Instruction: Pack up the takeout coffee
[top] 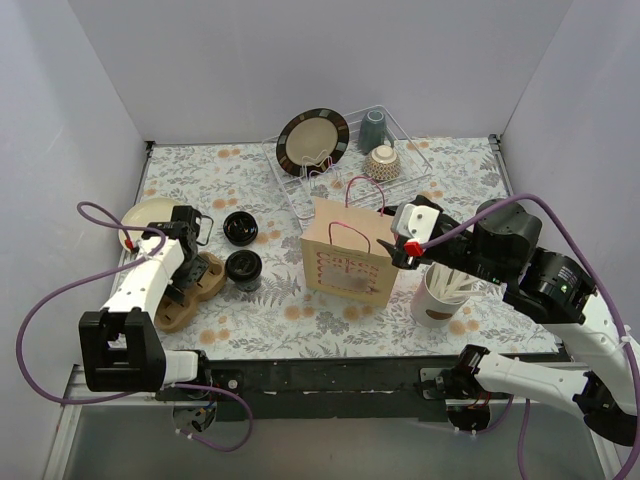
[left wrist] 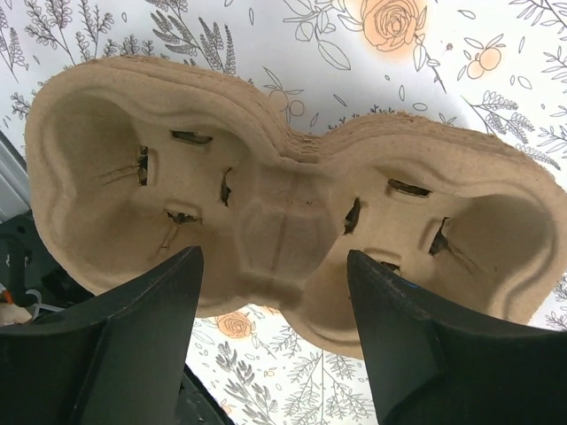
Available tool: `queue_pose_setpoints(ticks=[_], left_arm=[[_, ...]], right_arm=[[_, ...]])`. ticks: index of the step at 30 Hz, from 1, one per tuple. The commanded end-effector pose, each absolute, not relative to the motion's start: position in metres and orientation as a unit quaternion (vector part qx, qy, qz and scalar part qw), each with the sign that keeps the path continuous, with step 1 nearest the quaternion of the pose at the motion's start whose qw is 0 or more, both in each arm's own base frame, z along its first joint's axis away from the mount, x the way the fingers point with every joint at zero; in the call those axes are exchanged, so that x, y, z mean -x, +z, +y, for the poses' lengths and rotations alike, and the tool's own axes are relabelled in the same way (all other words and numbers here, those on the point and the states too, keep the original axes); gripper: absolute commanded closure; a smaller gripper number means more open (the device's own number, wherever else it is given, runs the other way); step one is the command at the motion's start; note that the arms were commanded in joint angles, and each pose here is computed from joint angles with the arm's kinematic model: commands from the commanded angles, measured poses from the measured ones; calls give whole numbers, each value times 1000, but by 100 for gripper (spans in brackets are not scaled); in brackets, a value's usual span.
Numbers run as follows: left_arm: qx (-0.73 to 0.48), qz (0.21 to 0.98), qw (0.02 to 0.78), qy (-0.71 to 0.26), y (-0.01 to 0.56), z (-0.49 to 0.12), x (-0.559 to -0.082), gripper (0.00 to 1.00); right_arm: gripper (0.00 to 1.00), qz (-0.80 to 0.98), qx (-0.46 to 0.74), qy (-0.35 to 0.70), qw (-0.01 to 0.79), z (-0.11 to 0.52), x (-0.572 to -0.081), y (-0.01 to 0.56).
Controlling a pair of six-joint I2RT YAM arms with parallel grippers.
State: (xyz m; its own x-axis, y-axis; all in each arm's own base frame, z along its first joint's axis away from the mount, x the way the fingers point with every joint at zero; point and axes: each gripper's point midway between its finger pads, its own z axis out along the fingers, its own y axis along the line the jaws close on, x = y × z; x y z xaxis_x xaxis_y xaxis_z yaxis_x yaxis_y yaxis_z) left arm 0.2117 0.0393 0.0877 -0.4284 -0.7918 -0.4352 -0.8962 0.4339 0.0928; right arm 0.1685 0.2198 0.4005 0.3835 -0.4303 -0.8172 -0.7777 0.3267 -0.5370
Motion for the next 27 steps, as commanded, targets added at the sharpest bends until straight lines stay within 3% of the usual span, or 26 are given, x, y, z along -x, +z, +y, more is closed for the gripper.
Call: queue_pose_setpoints(ticks=[1,18,27], left_arm=[[512,818,200,173,97,51,-214,36],[514,814,205,176,105,53,-221,53],[516,814,199,177,100,53,-217,55]], right_arm=[[34,520,546,140,642,215,-167,423],[33,520,558,133,633,216,-168,411],[33,520,560,134,631,218,-169,410]])
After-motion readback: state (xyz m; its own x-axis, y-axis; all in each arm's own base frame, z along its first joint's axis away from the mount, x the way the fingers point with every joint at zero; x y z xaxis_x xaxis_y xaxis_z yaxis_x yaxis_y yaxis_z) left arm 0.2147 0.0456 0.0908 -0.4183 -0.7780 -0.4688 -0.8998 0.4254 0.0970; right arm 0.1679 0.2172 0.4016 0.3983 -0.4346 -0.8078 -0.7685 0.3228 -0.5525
